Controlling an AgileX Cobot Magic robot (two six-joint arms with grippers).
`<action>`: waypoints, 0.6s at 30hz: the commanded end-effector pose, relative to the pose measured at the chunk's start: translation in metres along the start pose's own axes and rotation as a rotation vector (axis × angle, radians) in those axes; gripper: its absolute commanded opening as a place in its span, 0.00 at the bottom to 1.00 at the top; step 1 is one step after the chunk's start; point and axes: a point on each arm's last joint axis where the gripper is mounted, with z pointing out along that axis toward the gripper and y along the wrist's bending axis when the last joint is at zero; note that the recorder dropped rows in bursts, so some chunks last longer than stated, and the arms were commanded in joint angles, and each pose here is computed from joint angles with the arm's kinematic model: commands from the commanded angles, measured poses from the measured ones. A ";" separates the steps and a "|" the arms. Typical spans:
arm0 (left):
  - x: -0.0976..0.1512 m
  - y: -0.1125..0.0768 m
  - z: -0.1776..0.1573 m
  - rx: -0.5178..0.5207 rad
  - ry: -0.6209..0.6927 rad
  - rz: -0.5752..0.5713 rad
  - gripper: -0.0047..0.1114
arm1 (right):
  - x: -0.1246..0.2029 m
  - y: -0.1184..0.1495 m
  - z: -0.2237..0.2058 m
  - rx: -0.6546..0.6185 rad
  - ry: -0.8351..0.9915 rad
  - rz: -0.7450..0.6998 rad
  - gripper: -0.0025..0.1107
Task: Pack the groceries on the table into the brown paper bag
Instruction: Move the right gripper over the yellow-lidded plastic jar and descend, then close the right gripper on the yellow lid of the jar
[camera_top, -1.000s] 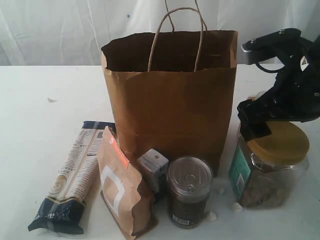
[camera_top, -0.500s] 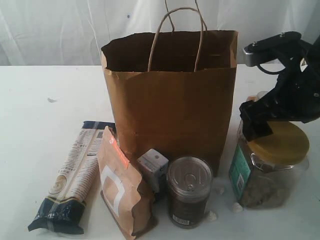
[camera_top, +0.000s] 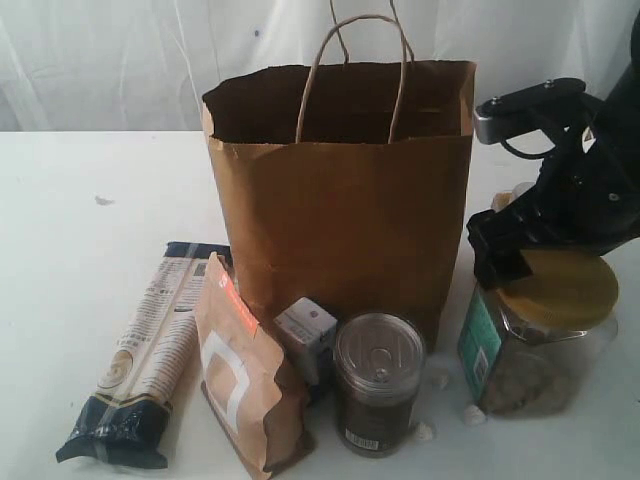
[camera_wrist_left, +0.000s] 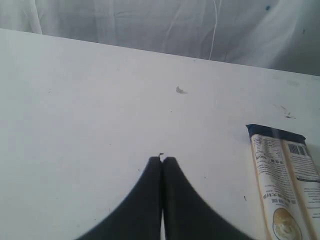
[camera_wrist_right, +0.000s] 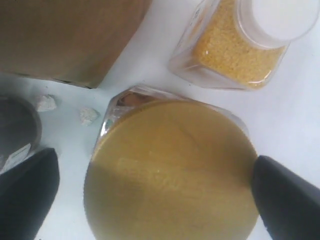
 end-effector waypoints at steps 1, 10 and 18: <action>0.001 0.000 0.000 0.008 -0.002 -0.005 0.04 | 0.001 -0.003 0.001 0.013 0.015 -0.011 0.88; 0.001 0.000 0.000 0.008 -0.002 -0.005 0.04 | 0.002 -0.006 0.001 0.045 0.035 -0.032 0.88; 0.001 0.000 0.000 0.008 -0.002 -0.005 0.04 | 0.006 -0.005 0.007 0.039 0.045 -0.052 0.88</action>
